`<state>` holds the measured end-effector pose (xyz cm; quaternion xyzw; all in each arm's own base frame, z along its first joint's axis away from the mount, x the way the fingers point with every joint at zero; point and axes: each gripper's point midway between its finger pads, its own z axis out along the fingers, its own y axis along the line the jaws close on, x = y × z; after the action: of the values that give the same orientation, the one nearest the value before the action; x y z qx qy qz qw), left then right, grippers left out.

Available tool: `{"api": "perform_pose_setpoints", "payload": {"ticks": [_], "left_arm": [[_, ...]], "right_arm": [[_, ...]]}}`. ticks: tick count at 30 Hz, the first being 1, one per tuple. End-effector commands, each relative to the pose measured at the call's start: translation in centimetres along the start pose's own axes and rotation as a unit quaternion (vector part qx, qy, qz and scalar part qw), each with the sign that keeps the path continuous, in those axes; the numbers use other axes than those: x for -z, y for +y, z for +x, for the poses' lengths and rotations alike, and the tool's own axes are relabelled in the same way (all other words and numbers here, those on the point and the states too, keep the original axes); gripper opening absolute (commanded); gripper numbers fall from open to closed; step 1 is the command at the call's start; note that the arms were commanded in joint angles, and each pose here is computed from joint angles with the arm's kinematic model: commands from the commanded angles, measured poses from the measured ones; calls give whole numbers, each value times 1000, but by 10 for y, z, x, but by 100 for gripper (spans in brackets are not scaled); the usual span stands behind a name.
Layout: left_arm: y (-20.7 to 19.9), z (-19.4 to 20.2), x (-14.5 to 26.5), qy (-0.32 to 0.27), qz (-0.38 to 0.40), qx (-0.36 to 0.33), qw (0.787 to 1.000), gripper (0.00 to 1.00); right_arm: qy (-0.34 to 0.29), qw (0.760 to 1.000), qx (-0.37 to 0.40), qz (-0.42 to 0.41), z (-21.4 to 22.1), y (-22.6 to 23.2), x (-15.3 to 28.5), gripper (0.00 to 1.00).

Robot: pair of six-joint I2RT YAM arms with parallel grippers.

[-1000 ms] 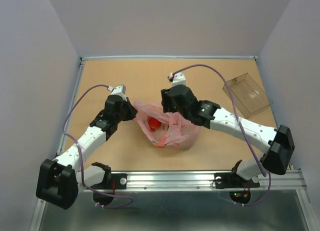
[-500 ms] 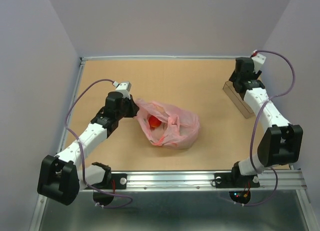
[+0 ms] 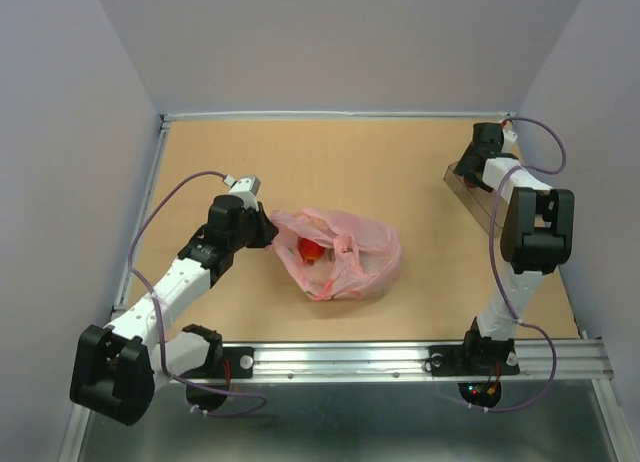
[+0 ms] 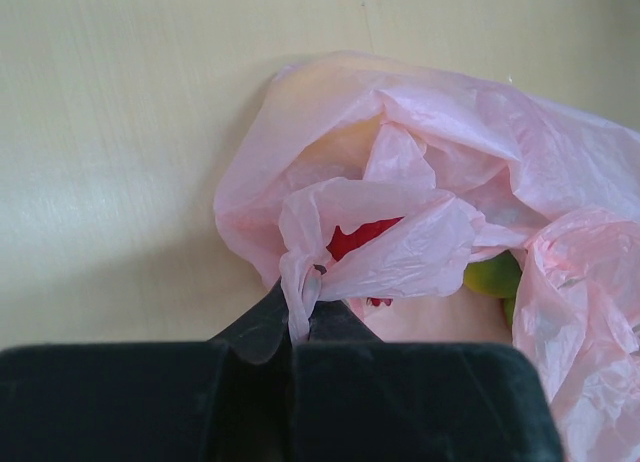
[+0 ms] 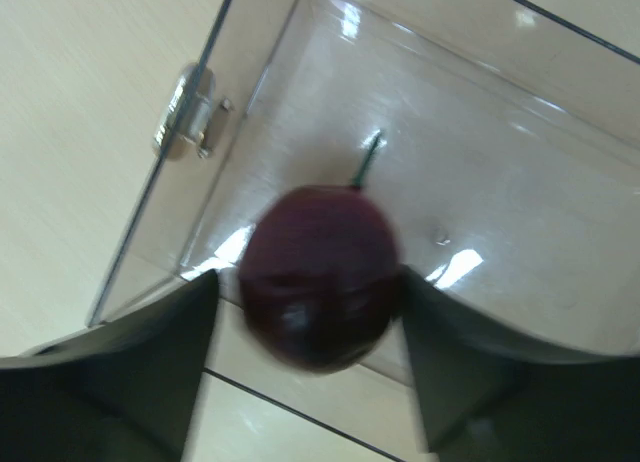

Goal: Untie the knot of the plastic bag and take out the fruit

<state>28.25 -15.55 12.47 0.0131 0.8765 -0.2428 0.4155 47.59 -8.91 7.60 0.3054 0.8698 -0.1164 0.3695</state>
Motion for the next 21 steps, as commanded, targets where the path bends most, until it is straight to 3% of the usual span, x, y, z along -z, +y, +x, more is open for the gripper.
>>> {"api": "perform_pose_setpoints", "payload": {"ticks": [1,3,5,11,13,21], "left_arm": [[-3,-9,6,-21,2,-9,1000,0],[-2,-10,6,-22,0,-10,1000,0],[-2,-11,5,-23,-1,-11,1000,0],[-3,-13,4,-26,0,-12,1000,0],[-2,-12,3,-25,-1,-11,1000,0],[-1,-6,-6,-6,0,-11,1000,0]], "right_arm": [[-53,996,-29,-58,-54,29,10,82],[-53,995,-24,-75,-57,34,14,97],[-58,994,-20,-88,-62,37,24,100],[-63,983,8,-173,-65,54,74,100],[-77,971,31,-226,-64,74,115,100],[-67,918,130,-369,25,148,261,92]]}}
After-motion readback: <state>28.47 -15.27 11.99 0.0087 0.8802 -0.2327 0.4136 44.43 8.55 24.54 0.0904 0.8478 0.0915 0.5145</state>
